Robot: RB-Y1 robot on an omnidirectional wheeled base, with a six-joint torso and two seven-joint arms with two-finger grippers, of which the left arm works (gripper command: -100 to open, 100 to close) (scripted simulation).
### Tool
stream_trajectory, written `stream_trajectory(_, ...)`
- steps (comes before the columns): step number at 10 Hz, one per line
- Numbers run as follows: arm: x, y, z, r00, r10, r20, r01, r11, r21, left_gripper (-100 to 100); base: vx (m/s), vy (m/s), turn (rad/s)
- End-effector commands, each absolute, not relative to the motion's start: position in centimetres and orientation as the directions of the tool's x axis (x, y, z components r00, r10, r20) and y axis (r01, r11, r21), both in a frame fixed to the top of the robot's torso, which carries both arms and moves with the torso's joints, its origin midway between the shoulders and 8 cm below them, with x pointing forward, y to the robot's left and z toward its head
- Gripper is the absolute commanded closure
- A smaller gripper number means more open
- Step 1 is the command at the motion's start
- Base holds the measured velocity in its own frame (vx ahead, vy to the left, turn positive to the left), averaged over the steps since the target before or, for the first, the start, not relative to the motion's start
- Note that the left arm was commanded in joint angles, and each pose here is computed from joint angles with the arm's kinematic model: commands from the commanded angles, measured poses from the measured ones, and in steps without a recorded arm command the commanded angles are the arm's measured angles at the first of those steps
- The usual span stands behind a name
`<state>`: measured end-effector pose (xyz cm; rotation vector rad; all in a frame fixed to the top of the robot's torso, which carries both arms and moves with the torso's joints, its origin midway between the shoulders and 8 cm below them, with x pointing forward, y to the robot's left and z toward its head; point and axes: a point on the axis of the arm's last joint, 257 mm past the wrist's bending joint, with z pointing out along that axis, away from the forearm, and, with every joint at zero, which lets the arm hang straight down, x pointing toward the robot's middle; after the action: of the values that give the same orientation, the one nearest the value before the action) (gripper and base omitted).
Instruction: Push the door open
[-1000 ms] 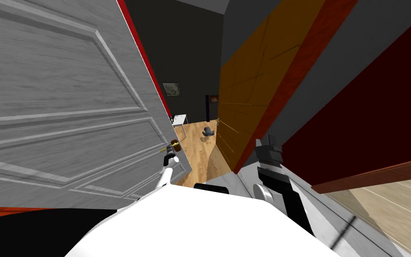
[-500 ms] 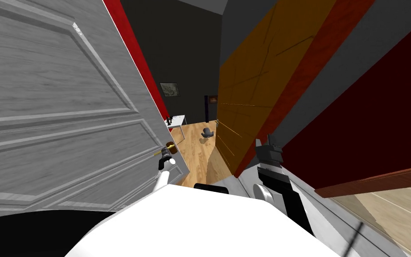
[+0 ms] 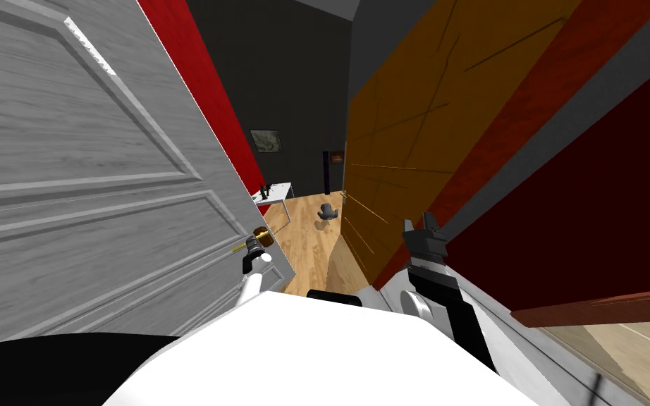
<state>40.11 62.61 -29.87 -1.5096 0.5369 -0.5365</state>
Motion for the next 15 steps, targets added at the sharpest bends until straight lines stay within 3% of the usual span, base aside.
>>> stream_trajectory(1, 40.1, 62.6, -29.9, 0.774, -0.633, 0.002, -0.002, -0.006, -1.000, 100, 0.074, 0.013, 0.021)
stream_trajectory(9, 32.3, 67.9, -30.6, 0.867, -0.499, 0.006, -0.003, -0.017, -1.000, 100, 0.158, 0.073, -0.027)
stream_trajectory(15, 23.5, 72.3, -30.8, 0.937, -0.350, 0.006, -0.003, -0.022, -1.000, 100, 0.176, 0.100, -0.038)
